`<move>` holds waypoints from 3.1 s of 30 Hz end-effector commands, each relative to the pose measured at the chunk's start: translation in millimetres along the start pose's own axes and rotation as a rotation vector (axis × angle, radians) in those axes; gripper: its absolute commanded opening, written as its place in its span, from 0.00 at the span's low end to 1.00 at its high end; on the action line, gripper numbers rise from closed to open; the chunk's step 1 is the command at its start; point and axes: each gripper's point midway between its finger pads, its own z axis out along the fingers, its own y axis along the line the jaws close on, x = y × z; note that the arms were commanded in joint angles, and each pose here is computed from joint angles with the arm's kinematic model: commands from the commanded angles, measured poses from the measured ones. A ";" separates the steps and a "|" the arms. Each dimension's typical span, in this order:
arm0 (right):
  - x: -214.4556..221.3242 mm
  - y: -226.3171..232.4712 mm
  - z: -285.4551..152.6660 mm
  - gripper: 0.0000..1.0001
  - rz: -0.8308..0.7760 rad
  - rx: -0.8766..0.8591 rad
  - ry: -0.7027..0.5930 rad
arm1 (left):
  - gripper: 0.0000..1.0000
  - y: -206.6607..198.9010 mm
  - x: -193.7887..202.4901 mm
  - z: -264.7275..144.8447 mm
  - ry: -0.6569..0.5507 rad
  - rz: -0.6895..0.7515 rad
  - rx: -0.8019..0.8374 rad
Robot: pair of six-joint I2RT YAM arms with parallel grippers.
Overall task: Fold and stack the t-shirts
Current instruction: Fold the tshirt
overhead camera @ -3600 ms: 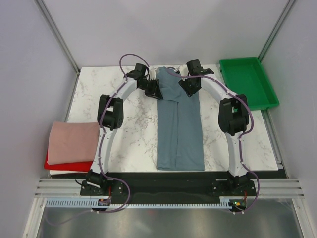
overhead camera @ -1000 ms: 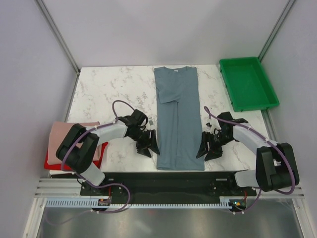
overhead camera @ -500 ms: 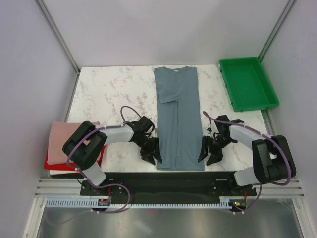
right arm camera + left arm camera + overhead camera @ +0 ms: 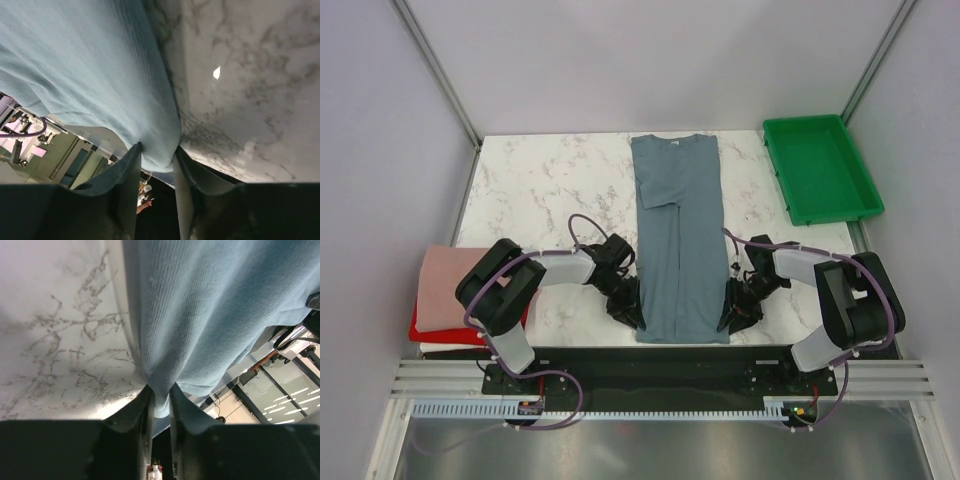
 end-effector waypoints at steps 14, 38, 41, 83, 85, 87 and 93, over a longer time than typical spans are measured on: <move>-48.6 57.6 -76.1 0.00 -0.183 -0.183 -0.168 | 0.02 -26.1 -66.3 -74.7 -0.266 0.220 -0.055; -251.2 111.2 -148.4 0.00 -0.361 -0.175 -0.523 | 0.02 -58.9 -254.5 -130.5 -0.586 0.429 -0.184; -276.8 113.7 -148.4 0.00 -0.380 -0.160 -0.542 | 0.02 -56.6 -277.1 -130.0 -0.605 0.445 -0.204; -210.3 41.1 -96.2 0.53 0.074 -0.467 -0.345 | 0.73 -24.5 -174.8 -77.0 -0.358 -0.054 0.130; -212.6 39.6 -94.8 0.52 0.080 -0.461 -0.344 | 0.70 -25.1 -179.2 -69.5 -0.338 -0.077 0.152; -213.2 37.3 -90.3 0.52 0.091 -0.455 -0.334 | 0.66 -24.5 -182.9 -65.3 -0.331 -0.091 0.158; -219.3 31.8 -81.9 0.50 0.107 -0.447 -0.320 | 0.50 -23.2 -199.5 -55.1 -0.328 -0.091 0.158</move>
